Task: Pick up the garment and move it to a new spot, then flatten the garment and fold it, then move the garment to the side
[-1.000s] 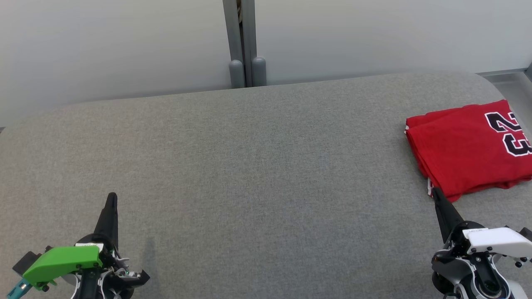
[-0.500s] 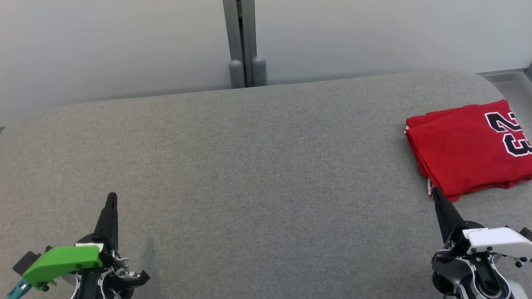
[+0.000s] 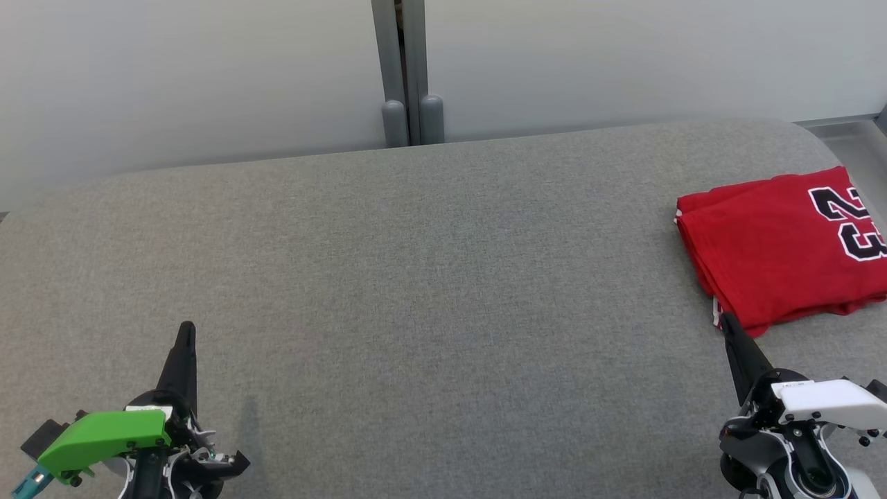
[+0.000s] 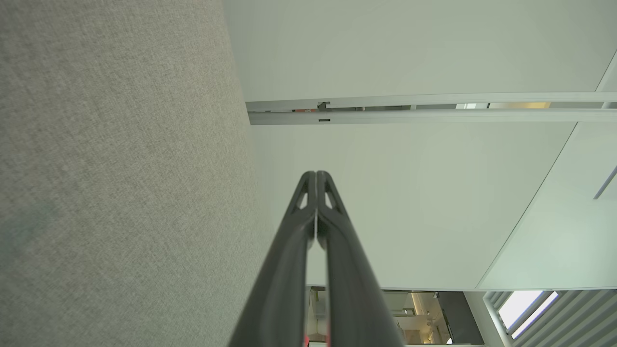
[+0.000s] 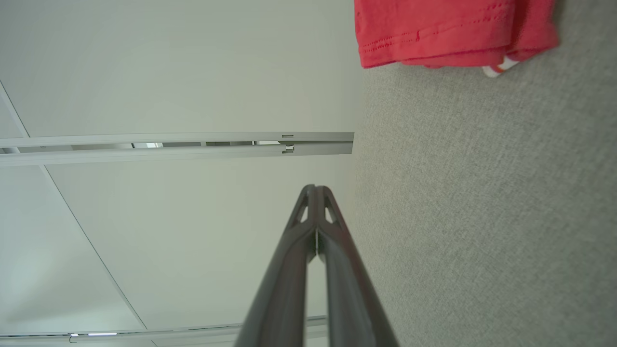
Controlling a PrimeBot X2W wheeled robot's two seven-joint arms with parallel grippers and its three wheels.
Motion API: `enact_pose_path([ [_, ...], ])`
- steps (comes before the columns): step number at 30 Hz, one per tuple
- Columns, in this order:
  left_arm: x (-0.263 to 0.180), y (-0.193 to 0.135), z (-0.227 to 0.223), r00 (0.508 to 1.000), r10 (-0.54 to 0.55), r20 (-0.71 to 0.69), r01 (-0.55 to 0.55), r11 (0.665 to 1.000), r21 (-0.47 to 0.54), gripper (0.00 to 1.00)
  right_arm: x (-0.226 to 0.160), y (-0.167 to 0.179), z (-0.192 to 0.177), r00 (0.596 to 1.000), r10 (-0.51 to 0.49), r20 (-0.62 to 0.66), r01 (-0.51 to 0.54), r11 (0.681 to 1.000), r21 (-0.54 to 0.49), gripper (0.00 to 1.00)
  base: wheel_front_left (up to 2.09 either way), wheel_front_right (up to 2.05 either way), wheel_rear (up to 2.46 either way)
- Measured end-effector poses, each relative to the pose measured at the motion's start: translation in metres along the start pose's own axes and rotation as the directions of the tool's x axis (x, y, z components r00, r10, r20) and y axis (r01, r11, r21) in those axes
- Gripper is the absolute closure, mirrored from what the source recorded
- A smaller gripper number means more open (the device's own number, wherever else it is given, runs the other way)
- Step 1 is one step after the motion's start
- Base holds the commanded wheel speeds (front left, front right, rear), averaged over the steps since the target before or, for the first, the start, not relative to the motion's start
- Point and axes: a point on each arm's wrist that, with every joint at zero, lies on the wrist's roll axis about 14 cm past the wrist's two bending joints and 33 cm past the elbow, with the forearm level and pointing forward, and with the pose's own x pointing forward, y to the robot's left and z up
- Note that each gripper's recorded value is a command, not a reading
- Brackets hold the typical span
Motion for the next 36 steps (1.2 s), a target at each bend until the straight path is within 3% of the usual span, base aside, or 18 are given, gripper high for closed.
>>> enact_pose_path([
  [36, 0.0000, 0.0000, 0.0000, 1.000, 0.000, 0.000, 0.000, 1.000, 0.000, 1.00, 0.0000, 0.0000, 0.0000, 1.000, 0.000, 0.000, 0.000, 1.000, 0.000, 1.00, 0.00, 0.00, 0.00],
])
